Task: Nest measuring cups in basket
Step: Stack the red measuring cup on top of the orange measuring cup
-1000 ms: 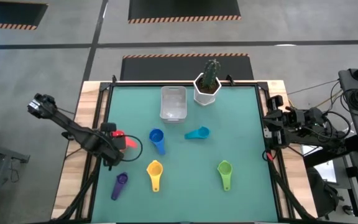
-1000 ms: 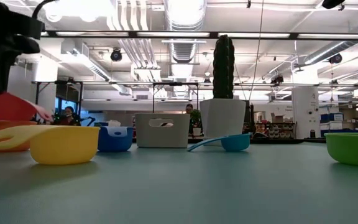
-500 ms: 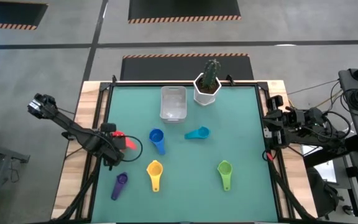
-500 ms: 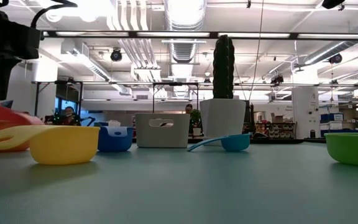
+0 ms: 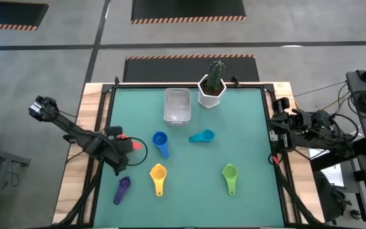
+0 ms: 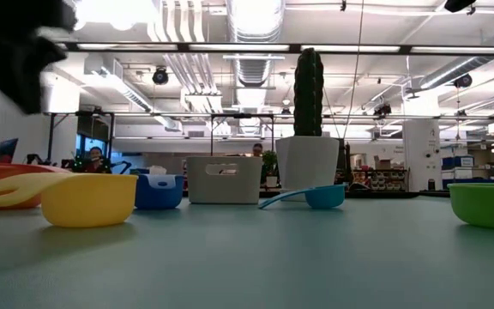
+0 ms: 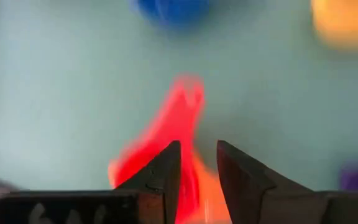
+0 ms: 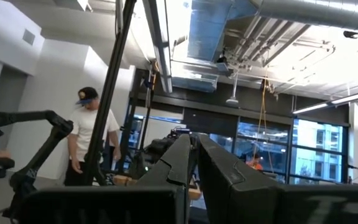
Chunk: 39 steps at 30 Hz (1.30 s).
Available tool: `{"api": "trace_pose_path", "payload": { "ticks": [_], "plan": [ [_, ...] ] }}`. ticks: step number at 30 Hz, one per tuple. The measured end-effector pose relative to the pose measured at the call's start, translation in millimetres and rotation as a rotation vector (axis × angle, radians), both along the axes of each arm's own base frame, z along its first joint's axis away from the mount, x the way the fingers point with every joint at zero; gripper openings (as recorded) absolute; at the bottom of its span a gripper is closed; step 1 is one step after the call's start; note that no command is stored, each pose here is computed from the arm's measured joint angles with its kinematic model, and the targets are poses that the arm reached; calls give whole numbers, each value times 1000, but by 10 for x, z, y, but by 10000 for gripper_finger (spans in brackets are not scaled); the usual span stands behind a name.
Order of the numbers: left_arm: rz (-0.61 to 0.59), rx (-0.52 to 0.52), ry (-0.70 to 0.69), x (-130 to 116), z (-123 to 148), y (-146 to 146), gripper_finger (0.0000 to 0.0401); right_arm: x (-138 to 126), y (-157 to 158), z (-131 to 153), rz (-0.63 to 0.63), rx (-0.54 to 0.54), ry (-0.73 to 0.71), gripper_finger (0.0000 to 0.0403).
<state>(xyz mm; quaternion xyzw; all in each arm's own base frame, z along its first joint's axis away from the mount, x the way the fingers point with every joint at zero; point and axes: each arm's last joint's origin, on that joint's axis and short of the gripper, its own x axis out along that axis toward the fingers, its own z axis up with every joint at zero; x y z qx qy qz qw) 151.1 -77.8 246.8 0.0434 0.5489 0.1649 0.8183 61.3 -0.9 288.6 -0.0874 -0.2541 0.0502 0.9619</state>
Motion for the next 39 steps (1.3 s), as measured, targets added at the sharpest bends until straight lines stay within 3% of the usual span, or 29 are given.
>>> {"api": "trace_pose_path", "payload": {
  "ticks": [3, 6, 9, 12, 15, 18, 24, 39],
  "plan": [
    [60, 97, -152, 104, 62, 9, 68, 0, 0, 0, -4, -8, -1, 18],
    [136, 95, -191, 152, 37, 66, 36, 0, 0, 1, -8, -13, -3, 18],
    [287, 124, -236, 158, -58, 179, 6, -2, 0, 4, -15, -27, -9, 18],
    [409, 164, -309, 192, -187, 292, 4, -4, 0, 7, -24, -38, -15, 18],
    [476, 139, -307, 237, -367, 396, 1, -5, -2, 10, -32, -39, -19, 18],
    [499, 114, -272, 256, -534, 459, 0, -4, -9, 10, -53, -27, -19, 18],
    [515, 162, -184, 243, -759, 506, 0, -5, -10, 11, -59, -29, -20, 18],
    [426, 135, 17, 469, -884, 417, 0, -3, -10, 8, -59, -31, -16, 18]
  ]
}}
